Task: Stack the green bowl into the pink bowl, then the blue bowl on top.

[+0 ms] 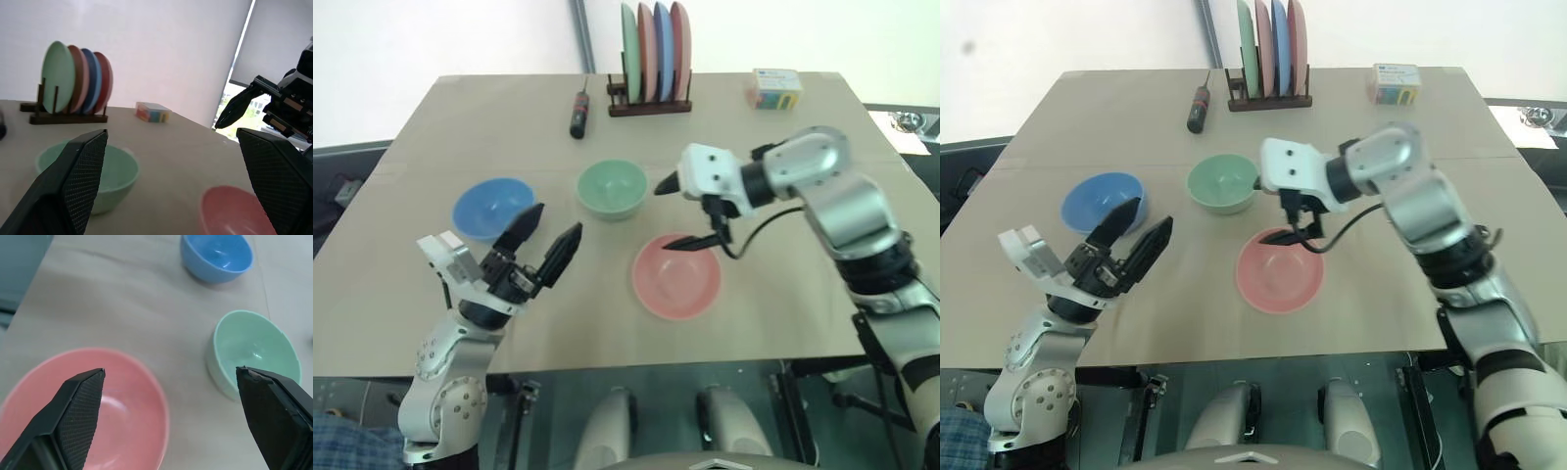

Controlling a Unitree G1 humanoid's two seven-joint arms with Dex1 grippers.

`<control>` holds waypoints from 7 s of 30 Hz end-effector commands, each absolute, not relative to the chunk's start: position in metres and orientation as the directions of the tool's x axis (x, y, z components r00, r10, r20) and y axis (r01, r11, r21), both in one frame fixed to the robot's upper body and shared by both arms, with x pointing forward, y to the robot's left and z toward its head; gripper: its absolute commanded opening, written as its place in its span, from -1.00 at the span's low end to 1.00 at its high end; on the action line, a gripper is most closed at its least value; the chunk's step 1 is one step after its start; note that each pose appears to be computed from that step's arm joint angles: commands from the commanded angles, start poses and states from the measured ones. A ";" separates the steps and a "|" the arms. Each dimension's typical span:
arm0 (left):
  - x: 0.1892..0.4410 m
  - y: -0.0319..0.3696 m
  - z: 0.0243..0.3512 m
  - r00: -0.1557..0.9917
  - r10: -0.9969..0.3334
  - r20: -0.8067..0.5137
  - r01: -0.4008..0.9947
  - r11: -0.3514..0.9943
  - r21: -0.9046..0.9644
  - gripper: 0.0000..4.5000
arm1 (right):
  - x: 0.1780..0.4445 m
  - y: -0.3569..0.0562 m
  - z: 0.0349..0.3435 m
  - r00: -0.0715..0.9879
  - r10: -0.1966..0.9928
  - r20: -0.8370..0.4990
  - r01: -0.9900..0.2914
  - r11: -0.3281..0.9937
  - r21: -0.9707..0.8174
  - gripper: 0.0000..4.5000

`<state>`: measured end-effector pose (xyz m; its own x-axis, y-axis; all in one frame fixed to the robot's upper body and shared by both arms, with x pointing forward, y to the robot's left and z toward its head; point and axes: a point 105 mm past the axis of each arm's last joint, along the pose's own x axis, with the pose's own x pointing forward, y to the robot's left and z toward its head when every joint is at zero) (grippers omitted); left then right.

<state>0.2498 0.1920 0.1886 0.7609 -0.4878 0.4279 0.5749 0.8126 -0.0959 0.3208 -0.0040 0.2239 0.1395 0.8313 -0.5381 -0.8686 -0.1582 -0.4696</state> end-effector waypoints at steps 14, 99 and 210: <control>0.221 0.238 0.167 0.913 -0.210 0.350 0.235 0.971 -0.032 1.00 | 0.378 0.081 0.193 0.230 0.798 -0.556 -0.795 -0.175 -0.580 0.99; 0.354 0.221 0.180 0.856 -0.456 -0.244 0.515 0.795 0.321 1.00 | 0.231 -0.154 0.281 0.333 0.942 -0.038 -0.919 0.316 -0.237 0.80; 0.231 0.230 0.112 0.646 -0.763 -0.027 0.751 0.628 0.207 0.97 | 0.212 -0.288 0.113 0.581 0.806 -0.111 -0.814 0.573 -0.099 0.83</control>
